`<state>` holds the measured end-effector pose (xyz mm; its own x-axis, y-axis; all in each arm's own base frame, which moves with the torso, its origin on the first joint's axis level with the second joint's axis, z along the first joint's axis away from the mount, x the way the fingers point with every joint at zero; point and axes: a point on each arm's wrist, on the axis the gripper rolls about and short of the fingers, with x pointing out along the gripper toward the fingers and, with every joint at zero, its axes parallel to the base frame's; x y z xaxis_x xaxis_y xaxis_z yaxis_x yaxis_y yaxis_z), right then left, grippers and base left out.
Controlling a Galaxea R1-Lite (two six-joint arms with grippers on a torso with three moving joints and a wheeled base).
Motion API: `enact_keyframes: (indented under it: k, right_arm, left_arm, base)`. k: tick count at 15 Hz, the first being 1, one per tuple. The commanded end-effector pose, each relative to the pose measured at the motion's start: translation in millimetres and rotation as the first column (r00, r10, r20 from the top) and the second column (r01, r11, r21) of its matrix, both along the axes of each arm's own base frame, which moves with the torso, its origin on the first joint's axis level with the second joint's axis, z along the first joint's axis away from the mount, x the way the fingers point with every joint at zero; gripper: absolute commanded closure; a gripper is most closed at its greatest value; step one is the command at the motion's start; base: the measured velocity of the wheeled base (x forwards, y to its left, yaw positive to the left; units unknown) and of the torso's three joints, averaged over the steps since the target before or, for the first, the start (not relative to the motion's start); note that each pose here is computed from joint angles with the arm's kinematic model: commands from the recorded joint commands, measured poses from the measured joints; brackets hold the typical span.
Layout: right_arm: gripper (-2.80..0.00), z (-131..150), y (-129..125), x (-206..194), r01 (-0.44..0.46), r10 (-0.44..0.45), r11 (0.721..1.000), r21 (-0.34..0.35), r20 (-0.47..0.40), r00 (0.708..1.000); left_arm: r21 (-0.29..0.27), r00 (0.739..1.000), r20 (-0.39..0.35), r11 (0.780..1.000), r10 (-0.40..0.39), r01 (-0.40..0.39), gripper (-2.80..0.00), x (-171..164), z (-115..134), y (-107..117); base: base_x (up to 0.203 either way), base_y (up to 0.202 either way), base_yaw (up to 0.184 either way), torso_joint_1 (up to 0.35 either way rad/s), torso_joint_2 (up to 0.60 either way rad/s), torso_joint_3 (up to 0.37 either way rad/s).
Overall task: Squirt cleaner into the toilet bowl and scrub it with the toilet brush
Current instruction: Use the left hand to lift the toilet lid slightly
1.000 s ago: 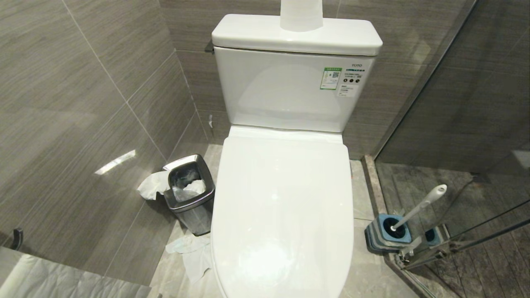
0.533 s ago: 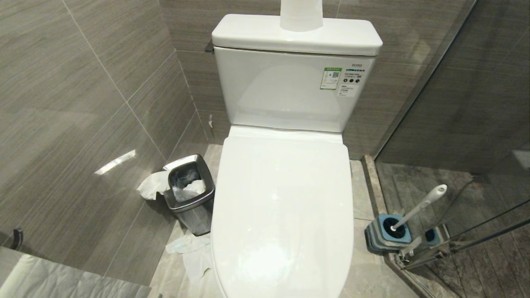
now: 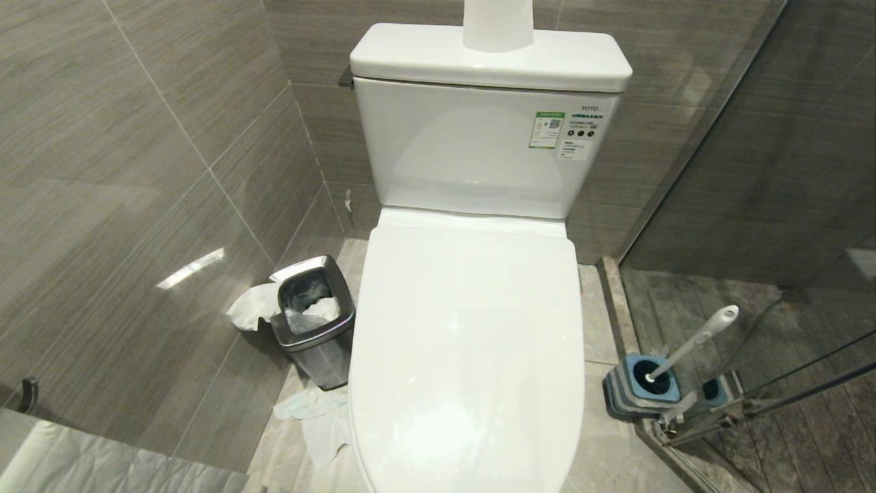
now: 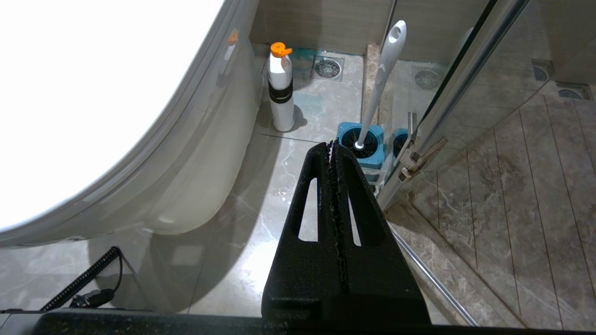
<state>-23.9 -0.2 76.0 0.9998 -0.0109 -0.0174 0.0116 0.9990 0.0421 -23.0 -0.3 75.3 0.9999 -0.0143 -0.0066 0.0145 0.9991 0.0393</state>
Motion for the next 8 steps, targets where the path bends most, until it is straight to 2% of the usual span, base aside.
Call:
enact_keyframes:
  k: [1,5,8]
  right_arm:
    - [0.00,0,0,0,0.000,0.000,1.000,0.001,-0.001,1.000]
    - [0.00,0,0,0,0.000,0.000,1.000,0.001,-0.001,1.000]
    - [0.00,0,0,0,0.000,0.000,1.000,0.001,-0.001,1.000]
  left_arm:
    - [0.024,1.000,0.022,1.000,-0.006,0.005,0.00,-2,6,0]
    - [0.057,0.994,0.103,0.997,-0.049,0.043,0.00,-13,38,-1]
    - [0.070,0.990,0.118,0.995,-0.074,0.066,0.00,-20,61,-2]
  base:
    - [0.000,0.000,0.000,0.000,0.00,0.000]
    - [0.000,0.000,0.000,0.000,0.00,0.000]
    - [0.000,0.000,0.000,0.000,0.00,0.000]
